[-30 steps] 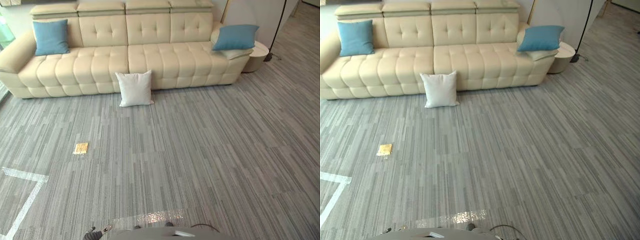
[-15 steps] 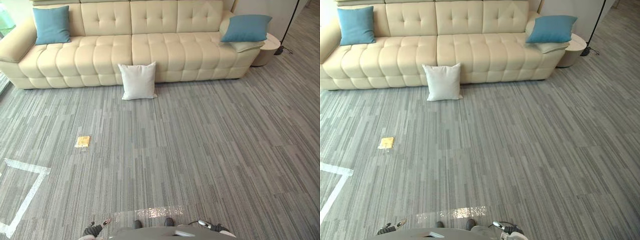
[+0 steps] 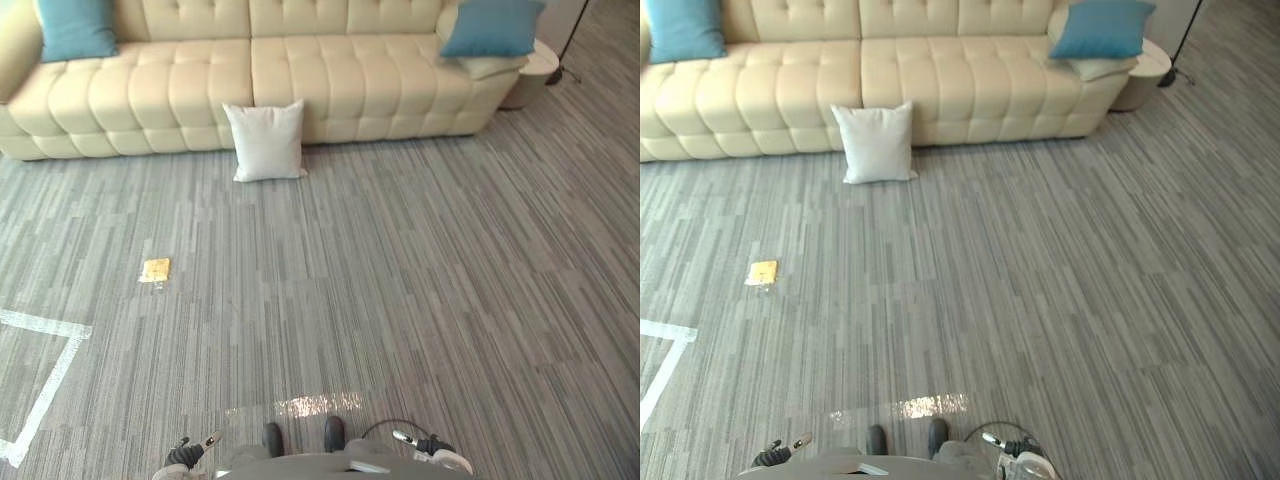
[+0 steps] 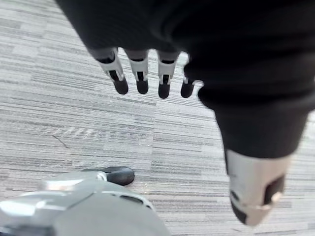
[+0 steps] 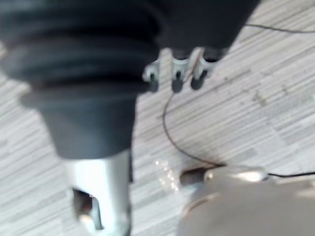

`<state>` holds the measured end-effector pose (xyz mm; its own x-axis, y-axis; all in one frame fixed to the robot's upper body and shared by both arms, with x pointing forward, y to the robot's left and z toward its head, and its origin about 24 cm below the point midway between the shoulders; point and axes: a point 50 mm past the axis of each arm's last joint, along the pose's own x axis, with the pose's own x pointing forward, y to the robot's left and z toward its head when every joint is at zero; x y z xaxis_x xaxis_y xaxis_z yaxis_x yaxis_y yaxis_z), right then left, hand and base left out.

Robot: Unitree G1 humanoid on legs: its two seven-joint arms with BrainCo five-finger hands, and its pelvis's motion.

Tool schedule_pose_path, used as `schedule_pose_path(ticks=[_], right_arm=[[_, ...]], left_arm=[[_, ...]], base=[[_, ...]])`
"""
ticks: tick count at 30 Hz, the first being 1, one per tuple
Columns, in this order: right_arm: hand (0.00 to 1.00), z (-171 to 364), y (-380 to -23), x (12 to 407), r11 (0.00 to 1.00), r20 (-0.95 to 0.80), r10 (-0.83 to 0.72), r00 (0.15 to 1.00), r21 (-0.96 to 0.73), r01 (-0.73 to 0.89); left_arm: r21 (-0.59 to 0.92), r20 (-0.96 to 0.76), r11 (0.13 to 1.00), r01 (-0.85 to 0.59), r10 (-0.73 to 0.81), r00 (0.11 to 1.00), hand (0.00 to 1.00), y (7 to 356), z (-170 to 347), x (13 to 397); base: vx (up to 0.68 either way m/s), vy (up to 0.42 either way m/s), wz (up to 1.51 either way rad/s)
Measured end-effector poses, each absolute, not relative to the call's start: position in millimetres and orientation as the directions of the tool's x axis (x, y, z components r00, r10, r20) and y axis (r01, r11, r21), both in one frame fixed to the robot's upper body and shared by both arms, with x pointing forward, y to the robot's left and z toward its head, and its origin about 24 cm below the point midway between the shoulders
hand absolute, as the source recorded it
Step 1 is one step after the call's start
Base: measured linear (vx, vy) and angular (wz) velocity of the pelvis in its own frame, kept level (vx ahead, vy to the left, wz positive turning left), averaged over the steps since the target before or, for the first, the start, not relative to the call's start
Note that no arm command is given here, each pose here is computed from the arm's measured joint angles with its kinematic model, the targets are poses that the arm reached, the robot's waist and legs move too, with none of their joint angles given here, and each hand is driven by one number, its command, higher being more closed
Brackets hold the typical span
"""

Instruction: Pick up cushions and gather them together orderly.

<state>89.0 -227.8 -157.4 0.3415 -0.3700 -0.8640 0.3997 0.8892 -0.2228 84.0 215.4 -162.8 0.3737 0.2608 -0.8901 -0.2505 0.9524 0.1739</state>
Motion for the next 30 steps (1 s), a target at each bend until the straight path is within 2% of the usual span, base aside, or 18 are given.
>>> schedule_pose_path(ticks=[4, 7, 12, 17, 25, 27, 30], right_arm=[[0.0, -156, -228, 94, 0.89, -0.86, -0.369, 0.352, -0.219, 0.4], [0.0, -161, -227, 75, 0.886, -0.881, -0.366, 0.301, -0.23, 0.403], [0.0, -152, -235, 97, 0.87, -0.84, -0.39, 0.377, -0.202, 0.45], [0.0, -149, -234, 101, 0.871, -0.83, -0.395, 0.394, -0.203, 0.447], [0.0, -145, -227, 114, 0.879, -0.813, -0.38, 0.442, -0.169, 0.446], [0.0, -146, -216, 121, 0.897, -0.815, -0.349, 0.462, -0.149, 0.415], [0.0, -151, -198, 114, 0.901, -0.839, -0.31, 0.448, -0.109, 0.42]], left_arm=[[0.15, -0.874, 0.961, -0.235, 0.239, 0.424, 0.0, 208, -159, 106], [0.131, -0.877, 0.964, -0.233, 0.222, 0.426, 0.0, 201, -161, 103], [0.051, -0.862, 0.934, -0.355, 0.22, 0.456, 0.0, 187, -159, 111], [0.018, -0.81, 0.921, -0.388, 0.242, 0.535, 0.0, 188, -148, 133], [0.001, -0.785, 0.911, -0.413, 0.256, 0.563, 0.0, 189, -143, 143], [0.006, -0.784, 0.909, -0.416, 0.263, 0.563, 0.0, 192, -143, 142], [0.028, -0.778, 0.907, -0.419, 0.283, 0.561, 0.0, 201, -142, 142]], base=[[0.53, -0.084, 0.56], [0.67, -0.241, 0.91], [0.66, -0.269, 0.06], [0.54, -0.129, -0.09], [0.38, 0.143, -0.27], [0.46, 0.43, -0.32], [0.5, 0.345, -0.3]])
